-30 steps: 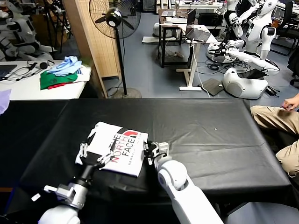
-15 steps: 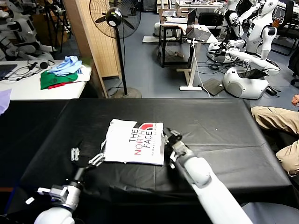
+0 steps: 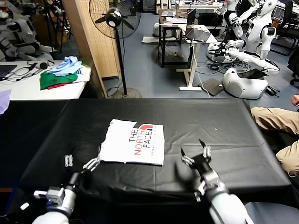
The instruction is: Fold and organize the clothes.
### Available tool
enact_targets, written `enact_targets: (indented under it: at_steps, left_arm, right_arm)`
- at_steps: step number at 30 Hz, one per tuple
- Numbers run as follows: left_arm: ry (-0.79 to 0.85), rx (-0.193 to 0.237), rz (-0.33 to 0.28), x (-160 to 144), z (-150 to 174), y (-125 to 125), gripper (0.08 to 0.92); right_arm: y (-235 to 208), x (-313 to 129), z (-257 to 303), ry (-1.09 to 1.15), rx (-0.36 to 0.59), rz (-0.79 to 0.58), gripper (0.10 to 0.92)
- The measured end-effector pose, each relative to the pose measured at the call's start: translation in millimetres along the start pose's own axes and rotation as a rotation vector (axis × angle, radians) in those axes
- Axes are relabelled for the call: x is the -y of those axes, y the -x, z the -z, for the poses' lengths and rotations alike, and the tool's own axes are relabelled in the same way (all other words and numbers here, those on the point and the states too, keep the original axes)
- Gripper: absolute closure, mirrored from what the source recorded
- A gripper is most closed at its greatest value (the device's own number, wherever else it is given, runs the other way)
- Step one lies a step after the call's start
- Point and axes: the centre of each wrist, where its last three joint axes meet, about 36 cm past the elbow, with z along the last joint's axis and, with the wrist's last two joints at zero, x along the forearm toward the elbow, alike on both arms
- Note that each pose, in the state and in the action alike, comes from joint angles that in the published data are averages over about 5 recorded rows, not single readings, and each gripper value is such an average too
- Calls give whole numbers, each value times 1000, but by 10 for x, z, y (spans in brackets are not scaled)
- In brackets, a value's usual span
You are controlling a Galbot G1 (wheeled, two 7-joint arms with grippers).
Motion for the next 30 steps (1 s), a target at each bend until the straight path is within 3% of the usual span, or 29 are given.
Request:
enact_targets:
  at_steps: [9, 12, 18, 24, 30]
  left_arm:
    - [-10, -139, 53, 35, 82, -366, 201]
    - [-22, -168, 47, 41, 129, -472, 201]
    - [-79, -266, 13, 17, 291, -681, 201]
    - [-71, -312, 13, -7, 392, -815, 201]
    - [-70, -332, 5, -2, 442, -847, 201]
  right_arm:
    - [-763, -23, -17, 97, -1, -93, 224]
    - [-949, -79, -54, 114, -25, -116, 224]
    - [-1190, -147, -3, 150, -117, -114, 224]
    - [-1302, -195, 122, 192, -226, -117, 224]
    - [-1330, -214, 154, 200, -247, -112, 224]
